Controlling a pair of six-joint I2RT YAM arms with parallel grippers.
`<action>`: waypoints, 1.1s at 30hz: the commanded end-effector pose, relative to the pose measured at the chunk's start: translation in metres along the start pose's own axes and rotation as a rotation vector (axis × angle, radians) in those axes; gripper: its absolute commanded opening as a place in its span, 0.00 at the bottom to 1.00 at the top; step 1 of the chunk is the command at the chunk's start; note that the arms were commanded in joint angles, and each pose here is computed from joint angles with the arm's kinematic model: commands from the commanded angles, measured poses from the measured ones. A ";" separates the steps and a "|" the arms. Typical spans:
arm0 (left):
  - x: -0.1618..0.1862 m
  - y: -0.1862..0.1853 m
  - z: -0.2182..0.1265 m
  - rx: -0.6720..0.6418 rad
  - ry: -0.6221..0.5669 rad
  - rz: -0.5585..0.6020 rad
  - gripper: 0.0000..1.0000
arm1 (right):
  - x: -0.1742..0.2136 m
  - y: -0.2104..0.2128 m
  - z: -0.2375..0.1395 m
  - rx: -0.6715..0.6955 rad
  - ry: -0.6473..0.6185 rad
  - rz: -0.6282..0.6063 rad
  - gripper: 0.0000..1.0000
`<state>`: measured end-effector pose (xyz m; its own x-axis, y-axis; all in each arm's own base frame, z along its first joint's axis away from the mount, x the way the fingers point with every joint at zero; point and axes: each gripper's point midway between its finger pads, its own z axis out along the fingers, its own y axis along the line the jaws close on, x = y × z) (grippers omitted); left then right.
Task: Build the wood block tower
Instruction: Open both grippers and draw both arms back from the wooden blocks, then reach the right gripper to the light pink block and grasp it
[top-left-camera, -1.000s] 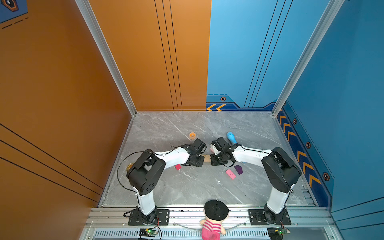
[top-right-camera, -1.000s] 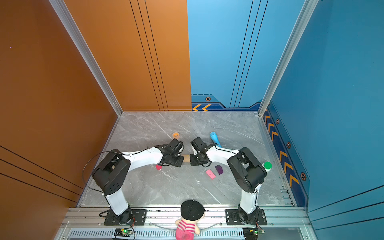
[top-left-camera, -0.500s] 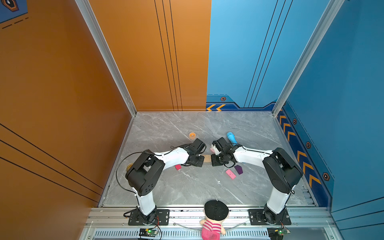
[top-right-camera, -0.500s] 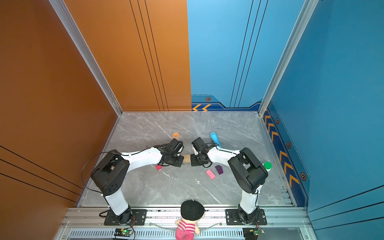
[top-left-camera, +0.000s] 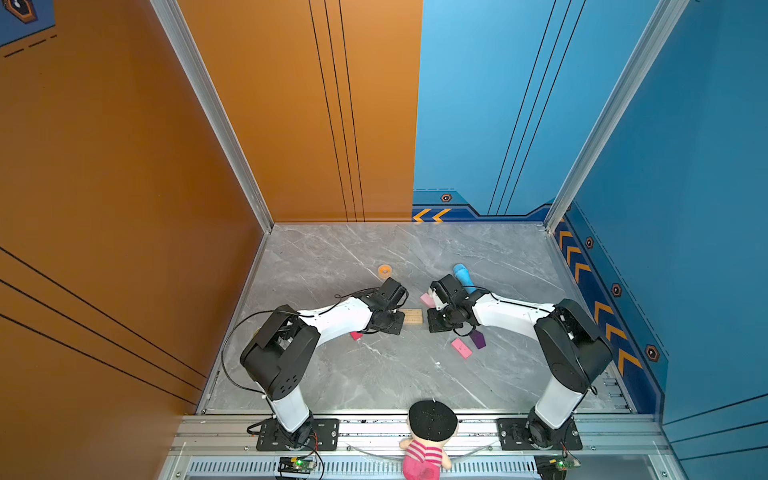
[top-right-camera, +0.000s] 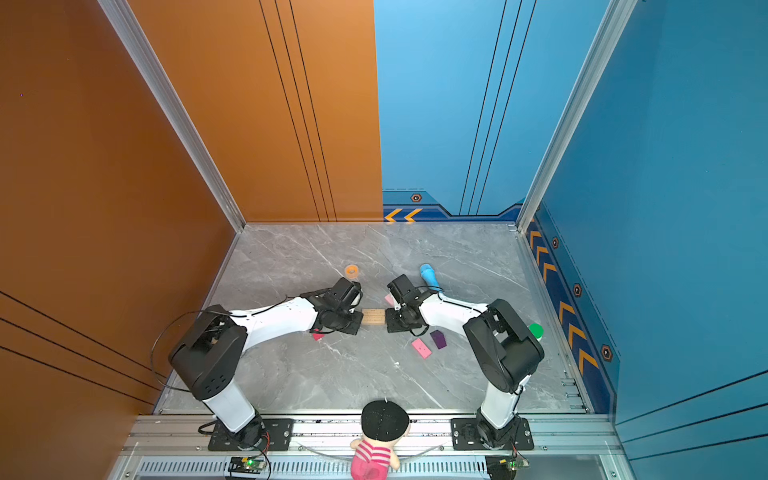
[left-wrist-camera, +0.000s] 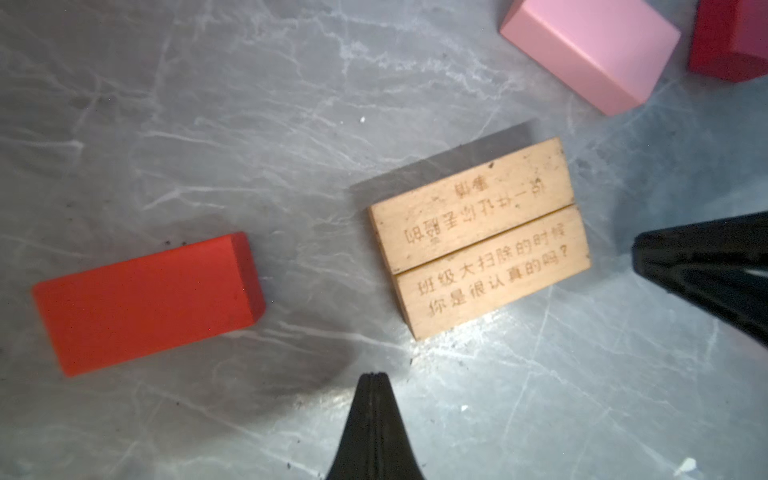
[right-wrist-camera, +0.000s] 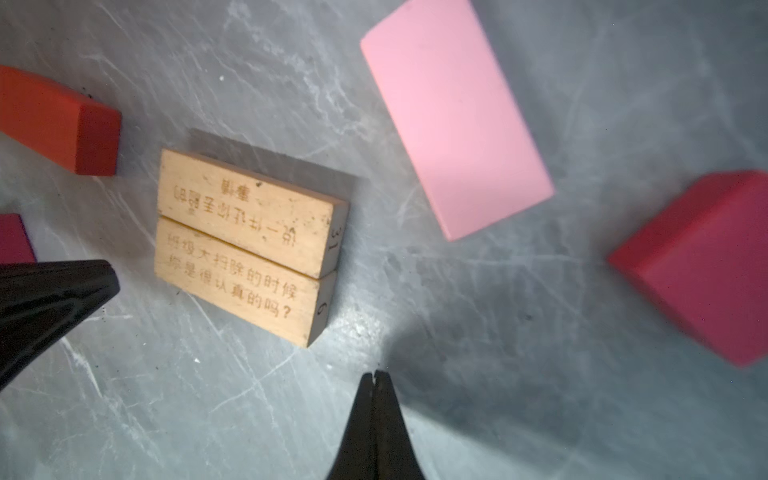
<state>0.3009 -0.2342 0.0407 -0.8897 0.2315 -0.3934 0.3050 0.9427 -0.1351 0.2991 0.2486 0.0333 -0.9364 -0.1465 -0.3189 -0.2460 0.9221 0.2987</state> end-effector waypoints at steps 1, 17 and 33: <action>-0.001 0.014 -0.012 -0.044 -0.022 0.000 0.01 | 0.002 -0.008 -0.011 0.038 -0.004 0.005 0.01; -0.012 0.026 -0.056 -0.027 -0.165 -0.034 0.01 | -0.037 -0.018 -0.049 0.150 -0.053 -0.077 0.21; -0.011 0.035 -0.098 0.002 -0.328 -0.044 0.19 | -0.064 -0.016 -0.030 0.230 0.096 -0.229 0.59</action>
<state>0.2860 -0.1908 0.1278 -0.7633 0.1126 -0.6362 0.2893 0.9400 -0.1807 0.3574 0.2415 0.0781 -0.8860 -0.3355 -0.3200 -0.3726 0.9260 0.0611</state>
